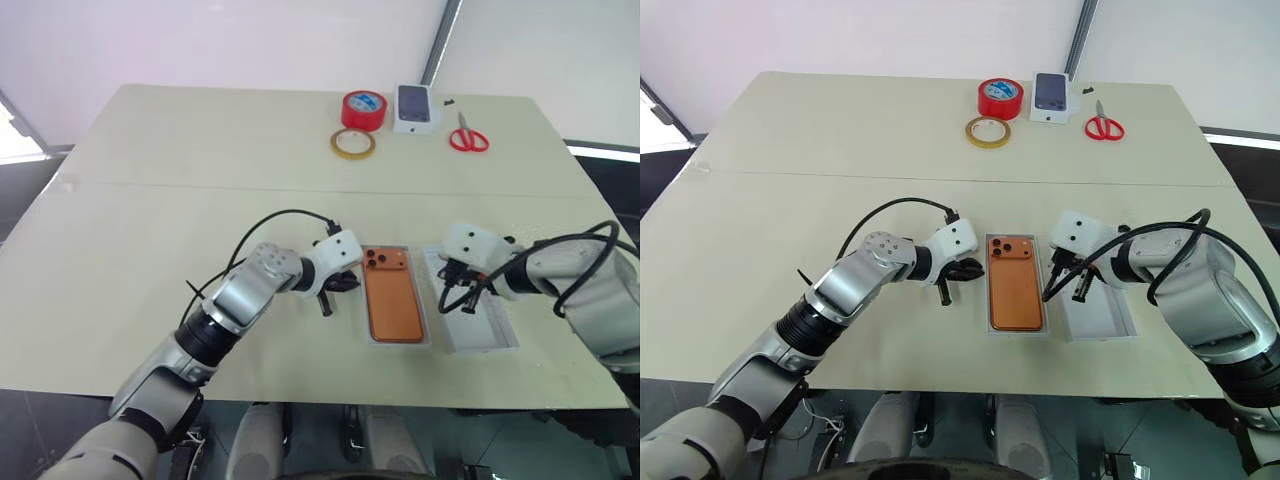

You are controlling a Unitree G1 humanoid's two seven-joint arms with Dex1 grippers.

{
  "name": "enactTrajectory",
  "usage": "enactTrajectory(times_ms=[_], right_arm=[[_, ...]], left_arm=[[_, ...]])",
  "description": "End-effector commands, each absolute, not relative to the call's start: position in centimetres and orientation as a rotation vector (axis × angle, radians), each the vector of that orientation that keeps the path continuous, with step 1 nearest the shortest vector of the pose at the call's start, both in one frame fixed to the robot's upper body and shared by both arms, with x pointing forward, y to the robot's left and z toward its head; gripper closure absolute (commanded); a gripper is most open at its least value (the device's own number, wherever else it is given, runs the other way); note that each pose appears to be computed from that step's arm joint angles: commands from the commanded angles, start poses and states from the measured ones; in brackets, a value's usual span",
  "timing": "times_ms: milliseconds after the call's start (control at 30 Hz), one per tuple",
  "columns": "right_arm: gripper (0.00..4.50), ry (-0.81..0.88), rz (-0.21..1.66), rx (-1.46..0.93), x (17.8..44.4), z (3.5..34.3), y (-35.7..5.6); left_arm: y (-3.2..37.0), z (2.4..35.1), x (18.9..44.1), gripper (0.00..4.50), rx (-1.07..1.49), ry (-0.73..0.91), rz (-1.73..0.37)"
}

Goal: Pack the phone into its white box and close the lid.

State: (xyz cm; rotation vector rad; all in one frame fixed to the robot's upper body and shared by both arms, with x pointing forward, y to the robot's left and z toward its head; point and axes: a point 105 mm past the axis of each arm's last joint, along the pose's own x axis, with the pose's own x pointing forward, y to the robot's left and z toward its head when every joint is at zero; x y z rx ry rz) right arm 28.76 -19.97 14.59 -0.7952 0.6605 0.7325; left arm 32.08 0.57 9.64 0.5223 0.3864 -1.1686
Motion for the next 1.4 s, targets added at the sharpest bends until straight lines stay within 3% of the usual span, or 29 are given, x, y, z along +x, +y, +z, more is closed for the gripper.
enactTrajectory(times_ms=[33, 67, 167, 300, 500, 867, 933, 1100, 1267, 1400], right_arm=[[4.5, 0.658, 0.654, -0.729, 29.1, 15.6, -20.6], [4.5, 0.668, 0.642, -0.713, 29.1, 15.6, -20.7], [3.62, 0.727, 0.623, -0.598, 28.7, 15.3, -20.5], [1.71, 0.755, 0.587, -0.501, 28.6, 15.4, -20.2], [1.71, 0.803, 0.545, -0.381, 28.4, 14.8, -19.7], [1.71, 0.856, 0.494, -0.363, 27.6, 12.5, -20.0], [2.23, 0.876, 0.454, -0.364, 27.6, 11.7, -20.5], [4.45, 0.87, 0.419, -0.319, 27.7, 10.9, -20.4], [4.45, 0.82, 0.372, -0.306, 28.3, 11.7, -20.6], [4.45, 0.68, 0.345, -0.227, 30.4, 15.3, -20.5]], left_arm=[[1.8, 12.2, 33.2, 3.89, 0.519, 0.276, -1.109], [2.1, 12.9, 33.4, 3.89, 0.518, 0.248, -1.099], [3.8, 17.0, 34.1, 3.93, 0.554, 0.05, -1.079], [5.3, 18.6, 32.9, 3.93, 0.541, -0.041, -1.159], [6.7, 17.0, 29.1, 3.93, 0.474, 0.031, -1.357], [6.6, 16.0, 26.0, 3.93, 0.497, 0.025, -1.464], [6.6, 15.8, 25.7, 3.93, 0.509, 0.026, -1.475], [6.7, 15.7, 25.6, 3.93, 0.509, 0.025, -1.474], [6.9, 16.1, 26.3, 3.93, 0.5, 0.001, -1.421], [7.7, 18.1, 28.5, 3.93, 0.446, -0.098, -1.262]])
